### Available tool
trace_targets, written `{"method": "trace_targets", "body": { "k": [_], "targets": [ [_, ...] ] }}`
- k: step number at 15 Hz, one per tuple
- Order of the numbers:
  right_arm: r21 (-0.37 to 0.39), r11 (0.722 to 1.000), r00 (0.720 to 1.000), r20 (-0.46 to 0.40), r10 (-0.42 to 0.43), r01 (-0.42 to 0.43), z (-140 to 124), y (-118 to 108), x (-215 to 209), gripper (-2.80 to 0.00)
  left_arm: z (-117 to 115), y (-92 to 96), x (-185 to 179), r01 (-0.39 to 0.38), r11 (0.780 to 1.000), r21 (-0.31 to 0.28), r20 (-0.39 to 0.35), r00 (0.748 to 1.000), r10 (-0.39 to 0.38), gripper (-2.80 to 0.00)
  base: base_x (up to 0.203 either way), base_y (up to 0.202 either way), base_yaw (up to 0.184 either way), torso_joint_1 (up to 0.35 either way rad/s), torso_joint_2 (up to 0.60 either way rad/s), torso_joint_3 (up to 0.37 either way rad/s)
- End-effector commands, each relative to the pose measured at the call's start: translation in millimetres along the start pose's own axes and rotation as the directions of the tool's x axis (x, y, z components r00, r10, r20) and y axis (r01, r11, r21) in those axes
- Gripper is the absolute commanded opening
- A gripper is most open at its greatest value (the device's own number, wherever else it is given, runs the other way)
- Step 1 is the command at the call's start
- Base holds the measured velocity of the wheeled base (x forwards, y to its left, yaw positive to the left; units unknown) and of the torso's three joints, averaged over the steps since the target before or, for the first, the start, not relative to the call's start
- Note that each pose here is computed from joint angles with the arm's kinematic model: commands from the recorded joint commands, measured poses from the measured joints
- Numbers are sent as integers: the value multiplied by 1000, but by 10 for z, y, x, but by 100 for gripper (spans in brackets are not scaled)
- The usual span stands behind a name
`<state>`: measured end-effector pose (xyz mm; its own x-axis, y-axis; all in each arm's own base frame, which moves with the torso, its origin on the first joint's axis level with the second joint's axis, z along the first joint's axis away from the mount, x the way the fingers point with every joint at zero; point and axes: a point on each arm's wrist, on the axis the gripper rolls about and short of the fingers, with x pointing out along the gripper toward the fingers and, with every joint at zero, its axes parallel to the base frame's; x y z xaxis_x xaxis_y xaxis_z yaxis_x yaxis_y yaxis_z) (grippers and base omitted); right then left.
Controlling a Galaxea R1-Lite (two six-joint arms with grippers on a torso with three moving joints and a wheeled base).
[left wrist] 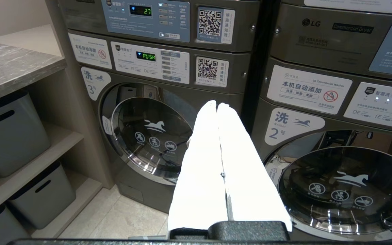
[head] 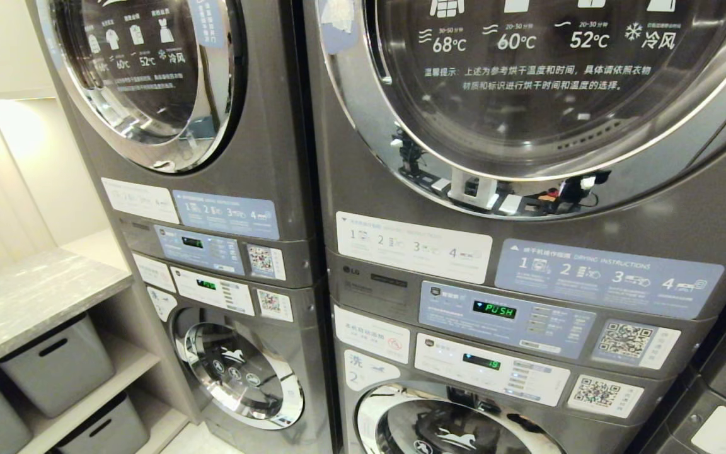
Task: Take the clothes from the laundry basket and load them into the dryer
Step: Open the dryer
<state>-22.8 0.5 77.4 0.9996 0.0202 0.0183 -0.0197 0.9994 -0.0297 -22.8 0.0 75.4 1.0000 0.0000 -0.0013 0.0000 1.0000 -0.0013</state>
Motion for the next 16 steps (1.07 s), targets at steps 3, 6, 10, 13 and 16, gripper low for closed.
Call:
{"method": "trace_targets", "body": {
  "k": [3, 6, 10, 13, 16],
  "targets": [
    [-4, 1000, 1000, -8, 1, -2, -19, 1, 4, -280, 0, 0, 0, 0, 1000, 0, 1, 1000, 0, -280, 0, 0, 0, 0, 0, 0],
    [-3, 1000, 1000, -6, 0, 0, -17, 0, 4, -280, -1, 0, 0, 0, 1000, 0, 0, 1000, 0, -280, 0, 0, 0, 0, 0, 0],
    [14, 1000, 1000, -8, -7, 7, -19, -1, 4, -280, -1, 0, 0, 0, 1000, 0, 0, 1000, 0, -280, 0, 0, 0, 0, 0, 0],
    [1, 999, 999, 25, -42, 42, 59, -11, -14, -280, 1, 0, 0, 0, 1000, 0, 1, 1000, 0, -280, 0, 0, 0, 0, 0, 0],
    [-20, 999, 993, 110, -43, 46, 509, -21, -123, -280, -1, 0, 0, 0, 1000, 0, 0, 1000, 0, -280, 0, 0, 0, 0, 0, 0]
  ]
}}
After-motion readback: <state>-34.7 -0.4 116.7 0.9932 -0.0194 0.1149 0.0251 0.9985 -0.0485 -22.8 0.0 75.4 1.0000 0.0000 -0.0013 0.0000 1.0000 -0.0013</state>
